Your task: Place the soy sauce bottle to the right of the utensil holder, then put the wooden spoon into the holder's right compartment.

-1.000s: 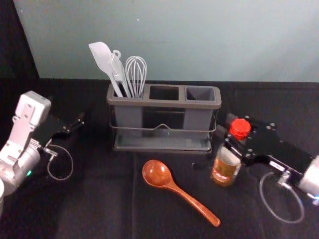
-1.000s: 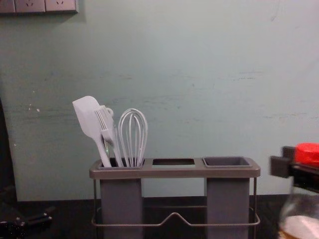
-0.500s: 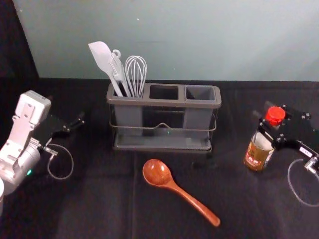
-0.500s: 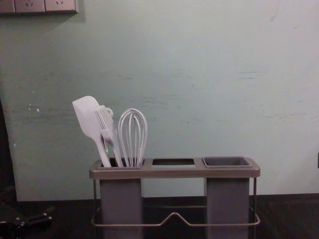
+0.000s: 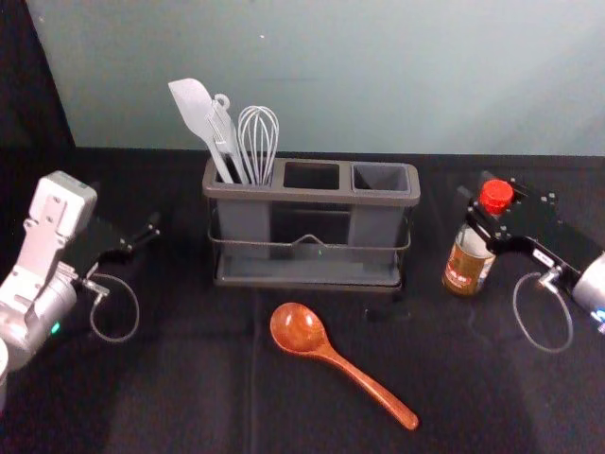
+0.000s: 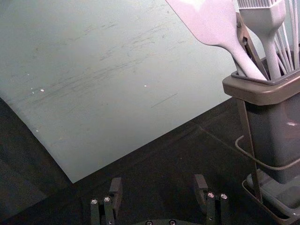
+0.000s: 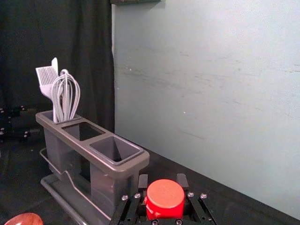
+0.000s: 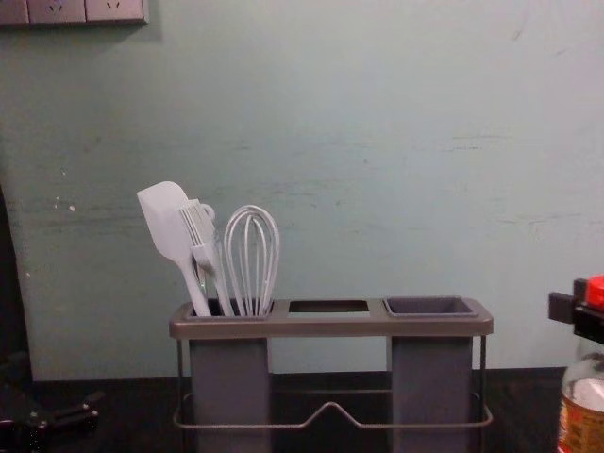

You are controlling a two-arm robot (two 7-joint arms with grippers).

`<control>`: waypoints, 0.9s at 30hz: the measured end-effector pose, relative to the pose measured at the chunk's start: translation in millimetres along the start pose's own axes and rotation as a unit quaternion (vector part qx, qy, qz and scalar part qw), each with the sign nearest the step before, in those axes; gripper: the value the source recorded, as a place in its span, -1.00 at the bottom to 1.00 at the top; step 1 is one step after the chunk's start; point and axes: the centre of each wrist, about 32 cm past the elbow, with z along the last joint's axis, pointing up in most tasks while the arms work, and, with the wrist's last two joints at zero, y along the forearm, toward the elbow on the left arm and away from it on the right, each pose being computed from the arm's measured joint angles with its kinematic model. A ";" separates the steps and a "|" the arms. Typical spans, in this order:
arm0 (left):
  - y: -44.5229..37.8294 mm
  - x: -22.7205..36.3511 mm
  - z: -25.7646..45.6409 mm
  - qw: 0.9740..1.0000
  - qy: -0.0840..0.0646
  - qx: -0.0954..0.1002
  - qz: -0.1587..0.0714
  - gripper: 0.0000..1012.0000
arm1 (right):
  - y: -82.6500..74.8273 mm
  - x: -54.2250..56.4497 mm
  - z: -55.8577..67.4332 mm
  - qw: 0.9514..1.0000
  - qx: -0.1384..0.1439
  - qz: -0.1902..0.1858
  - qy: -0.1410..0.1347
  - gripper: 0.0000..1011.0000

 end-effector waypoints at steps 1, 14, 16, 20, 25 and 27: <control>0.0 0.0 0.0 1.000 0.000 0.000 0.000 0.99 | 4.5 0.6 -0.4 1.000 0.002 0.002 0.002 -0.26; 0.0 0.0 0.0 1.000 0.000 0.000 0.000 0.99 | 29.0 2.3 -4.1 1.000 0.002 0.014 0.006 -0.26; 0.0 0.0 0.0 1.000 0.000 0.000 0.000 0.99 | 30.0 2.8 -6.0 1.000 0.000 0.012 0.007 -0.26; 0.0 0.0 0.0 1.000 0.000 0.000 0.000 0.99 | 31.2 3.9 -9.8 1.000 -0.004 0.009 0.010 -0.26; 0.0 0.0 0.0 1.000 0.000 0.000 0.000 0.99 | 32.2 5.5 -14.4 1.000 -0.006 0.005 0.014 -0.26; 0.0 0.0 0.0 1.000 0.000 0.000 0.000 0.99 | 32.4 5.7 -15.0 1.000 -0.006 0.005 0.015 -0.26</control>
